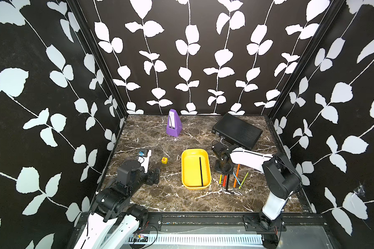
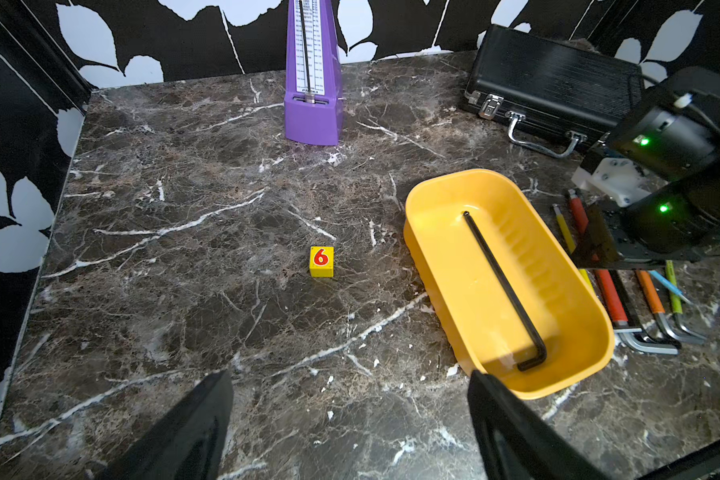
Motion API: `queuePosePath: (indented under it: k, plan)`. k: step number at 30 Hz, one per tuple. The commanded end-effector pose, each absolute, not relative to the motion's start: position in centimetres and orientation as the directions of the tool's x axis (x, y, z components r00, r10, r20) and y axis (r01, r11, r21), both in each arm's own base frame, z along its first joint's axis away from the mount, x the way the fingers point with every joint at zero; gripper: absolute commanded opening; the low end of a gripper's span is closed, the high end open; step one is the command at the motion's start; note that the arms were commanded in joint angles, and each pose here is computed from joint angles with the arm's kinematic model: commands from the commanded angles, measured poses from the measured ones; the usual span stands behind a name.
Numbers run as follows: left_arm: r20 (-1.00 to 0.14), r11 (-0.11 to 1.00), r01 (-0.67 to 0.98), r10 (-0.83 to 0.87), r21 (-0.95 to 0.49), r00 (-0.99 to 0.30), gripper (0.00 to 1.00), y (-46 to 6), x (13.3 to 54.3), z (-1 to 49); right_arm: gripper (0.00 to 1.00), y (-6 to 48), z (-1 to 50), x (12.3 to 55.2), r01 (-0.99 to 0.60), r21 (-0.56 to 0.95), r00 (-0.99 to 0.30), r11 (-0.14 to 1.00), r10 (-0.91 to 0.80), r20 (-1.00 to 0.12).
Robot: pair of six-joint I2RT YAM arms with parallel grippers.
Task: Put the hex key on the desktop into the storage box
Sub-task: Pick up the Allen key from the center of the board.
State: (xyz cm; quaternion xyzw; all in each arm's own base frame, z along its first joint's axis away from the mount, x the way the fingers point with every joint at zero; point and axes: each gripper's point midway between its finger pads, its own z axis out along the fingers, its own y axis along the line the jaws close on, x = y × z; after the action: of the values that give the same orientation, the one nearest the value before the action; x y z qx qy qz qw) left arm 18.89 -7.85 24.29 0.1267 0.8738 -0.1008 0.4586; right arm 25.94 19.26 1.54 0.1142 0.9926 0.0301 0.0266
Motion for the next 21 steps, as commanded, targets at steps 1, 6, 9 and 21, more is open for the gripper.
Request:
queuePosePath:
  k: [1, 6, 9, 21]
  plan:
    - [-0.830, 0.945, 0.322, 0.132, -0.060, -0.542, 0.89, -8.2, 19.2, 24.3, 0.00, 17.5, -0.7, 24.5, 0.220, -0.034, -0.975, 0.975, 0.220, 0.005]
    - [-0.827, 0.945, 0.323, 0.134, -0.060, -0.546, 0.89, -8.2, 19.3, 24.1, 0.00, 17.6, 1.7, 25.7, 0.192, -0.024, -0.980, 0.981, 0.190, -0.057]
    - [-0.824, 0.939, 0.339, 0.140, -0.067, -0.549, 0.88, -8.6, 19.3, 24.1, 0.00, 17.7, 3.9, 26.6, 0.164, -0.020, -0.982, 0.986, 0.161, -0.098]
    - [-0.864, 0.832, 0.530, 0.137, -0.164, -0.484, 0.87, -12.0, 17.5, 25.6, 0.00, 20.9, 14.4, 29.6, 0.027, 0.120, -0.955, 0.992, 0.061, -0.290]
